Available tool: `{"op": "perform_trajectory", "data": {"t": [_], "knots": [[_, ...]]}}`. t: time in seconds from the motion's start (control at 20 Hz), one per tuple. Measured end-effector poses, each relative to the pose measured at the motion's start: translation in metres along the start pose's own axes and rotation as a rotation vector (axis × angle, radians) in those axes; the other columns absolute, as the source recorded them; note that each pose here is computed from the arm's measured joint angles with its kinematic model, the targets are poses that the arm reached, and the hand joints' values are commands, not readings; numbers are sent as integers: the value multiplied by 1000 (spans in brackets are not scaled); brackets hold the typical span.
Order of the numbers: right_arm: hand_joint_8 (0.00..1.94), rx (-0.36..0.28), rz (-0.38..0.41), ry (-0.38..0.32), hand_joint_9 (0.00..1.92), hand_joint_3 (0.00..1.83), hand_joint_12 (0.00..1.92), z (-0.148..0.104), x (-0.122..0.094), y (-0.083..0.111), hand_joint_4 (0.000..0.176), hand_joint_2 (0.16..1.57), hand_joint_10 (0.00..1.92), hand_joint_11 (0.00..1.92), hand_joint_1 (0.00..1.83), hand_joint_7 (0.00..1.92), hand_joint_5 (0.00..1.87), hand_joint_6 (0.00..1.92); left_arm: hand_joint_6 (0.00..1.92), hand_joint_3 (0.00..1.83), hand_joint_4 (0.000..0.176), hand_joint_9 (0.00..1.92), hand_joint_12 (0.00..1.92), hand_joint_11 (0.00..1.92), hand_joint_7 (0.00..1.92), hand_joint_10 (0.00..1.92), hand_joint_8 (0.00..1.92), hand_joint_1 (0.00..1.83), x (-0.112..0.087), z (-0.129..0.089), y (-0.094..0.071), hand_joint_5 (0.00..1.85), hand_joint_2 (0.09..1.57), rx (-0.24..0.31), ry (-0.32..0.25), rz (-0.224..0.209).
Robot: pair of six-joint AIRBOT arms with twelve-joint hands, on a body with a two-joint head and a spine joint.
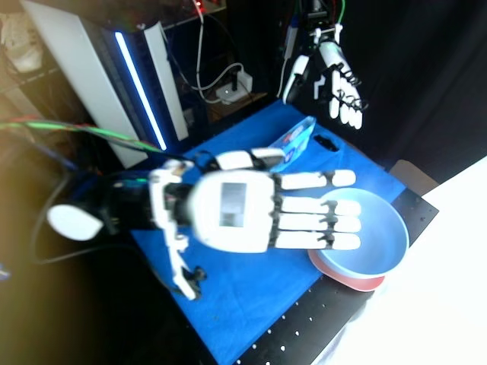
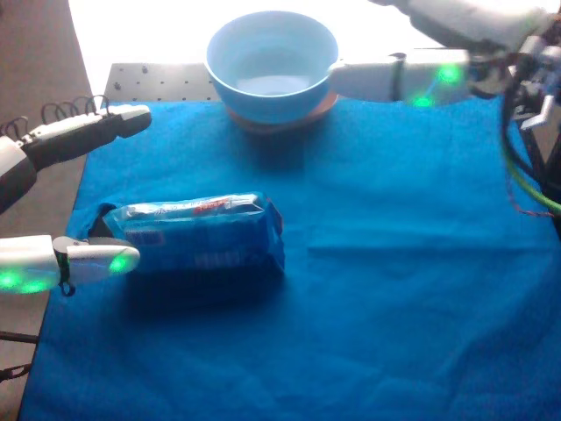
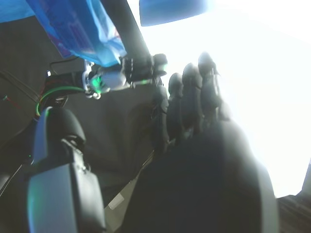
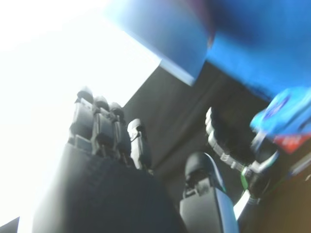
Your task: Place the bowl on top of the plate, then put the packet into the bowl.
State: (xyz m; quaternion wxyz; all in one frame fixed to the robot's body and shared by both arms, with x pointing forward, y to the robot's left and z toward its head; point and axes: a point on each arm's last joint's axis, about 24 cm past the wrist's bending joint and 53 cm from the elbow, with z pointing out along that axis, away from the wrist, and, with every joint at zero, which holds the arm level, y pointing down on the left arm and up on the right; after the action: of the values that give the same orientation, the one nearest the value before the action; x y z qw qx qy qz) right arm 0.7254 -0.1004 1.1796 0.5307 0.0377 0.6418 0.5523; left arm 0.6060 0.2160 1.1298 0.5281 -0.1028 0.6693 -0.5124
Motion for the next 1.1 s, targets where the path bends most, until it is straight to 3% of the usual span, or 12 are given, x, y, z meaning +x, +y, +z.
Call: {"op": "perform_trajectory", "data": {"t": [0.1, 0.15, 0.2, 0.3, 0.5, 0.6, 0.7, 0.75, 0.8, 0.95, 1.0, 1.1], "knots": [[0, -25, 37, -35, 0, 0, 0, -19, -6, 4, 176, 947, 0, 0, 471, 0, 18, 3, 0, 0, 38, 191, 327, 0, 258, 1, 0, 639, -2, 9, -8, 265, 872, 28, 8, 16], [0, -31, 53, -46, 0, 7, 0, -28, -7, 3, 131, 979, 0, 0, 542, 1, 11, 0, 0, 0, 78, 198, 350, 0, 258, 2, 0, 679, -4, 14, -13, 250, 837, 47, 5, 22], [0, -33, 72, -57, 0, 11, 0, -37, -6, 2, 152, 991, 0, 0, 482, 0, 1, 0, 6, 3, 89, 101, 69, 0, 152, 6, 6, 691, -5, 18, -18, 149, 865, 66, 10, 31], [0, -41, 123, -90, 0, 0, 0, -61, -3, 1, 174, 971, 0, 0, 528, 0, 0, 0, 4, 1, 31, 194, 84, 184, 208, 9, 4, 742, 5, 23, -11, 187, 894, 55, 25, 19], [0, -57, 194, -121, 0, 13, 0, -85, 9, 3, 175, 1010, 0, 0, 465, 0, 0, 0, 15, 0, 34, 205, 78, 173, 230, 4, 6, 840, 26, 31, -2, 234, 883, 26, 89, 24], [1, -68, 204, -145, 0, 0, 0, -90, 4, 5, 167, 984, 0, 0, 443, 2, 0, 0, 10, 0, 19, 406, 738, 112, 438, 3, 10, 945, 27, 38, 2, 429, 903, 15, 101, 40], [6, -67, 209, -178, 0, 0, 0, -96, -5, 4, 165, 978, 0, 0, 430, 17, 0, 0, 20, 0, 0, 755, 1062, 303, 772, 97, 44, 1103, 31, 50, 10, 676, 1042, -12, 123, 55], [7, -55, 217, -183, 0, 6, 0, -99, -4, 0, 165, 998, 0, 0, 457, 22, 0, 0, 888, 0, 0, 910, 1077, 587, 894, 979, 892, 1312, 36, 58, 14, 755, 1137, -24, 144, 68], [6, -49, 219, -181, 0, 13, 0, -101, -3, -2, 165, 1016, 0, 0, 471, 22, 0, 0, 1082, 0, 0, 922, 1192, 689, 876, 1211, 1139, 1351, 40, 61, 15, 749, 1158, -27, 161, 81], [5, -30, 226, -165, 0, 8, 0, -105, 5, -6, 176, 1017, 0, 0, 459, 27, 0, 0, 995, 0, 0, 905, 1396, 761, 831, 1327, 1252, 1353, 42, 71, 19, 859, 1158, -46, 187, 107], [0, -31, 227, -170, 0, 1, 0, -105, 4, -6, 172, 1004, 0, 0, 464, 17, 0, 0, 1052, 0, 0, 924, 1393, 797, 890, 1083, 1238, 1234, 40, 72, 22, 865, 1164, -57, 189, 112], [2, -29, 230, -183, 0, 4, 0, -107, 1, -7, 157, 1012, 0, 0, 429, 14, 2, 1, 1017, 0, 0, 957, 1279, 811, 926, 1209, 1061, 1366, 36, 77, 21, 858, 1129, -59, 196, 139]]}}
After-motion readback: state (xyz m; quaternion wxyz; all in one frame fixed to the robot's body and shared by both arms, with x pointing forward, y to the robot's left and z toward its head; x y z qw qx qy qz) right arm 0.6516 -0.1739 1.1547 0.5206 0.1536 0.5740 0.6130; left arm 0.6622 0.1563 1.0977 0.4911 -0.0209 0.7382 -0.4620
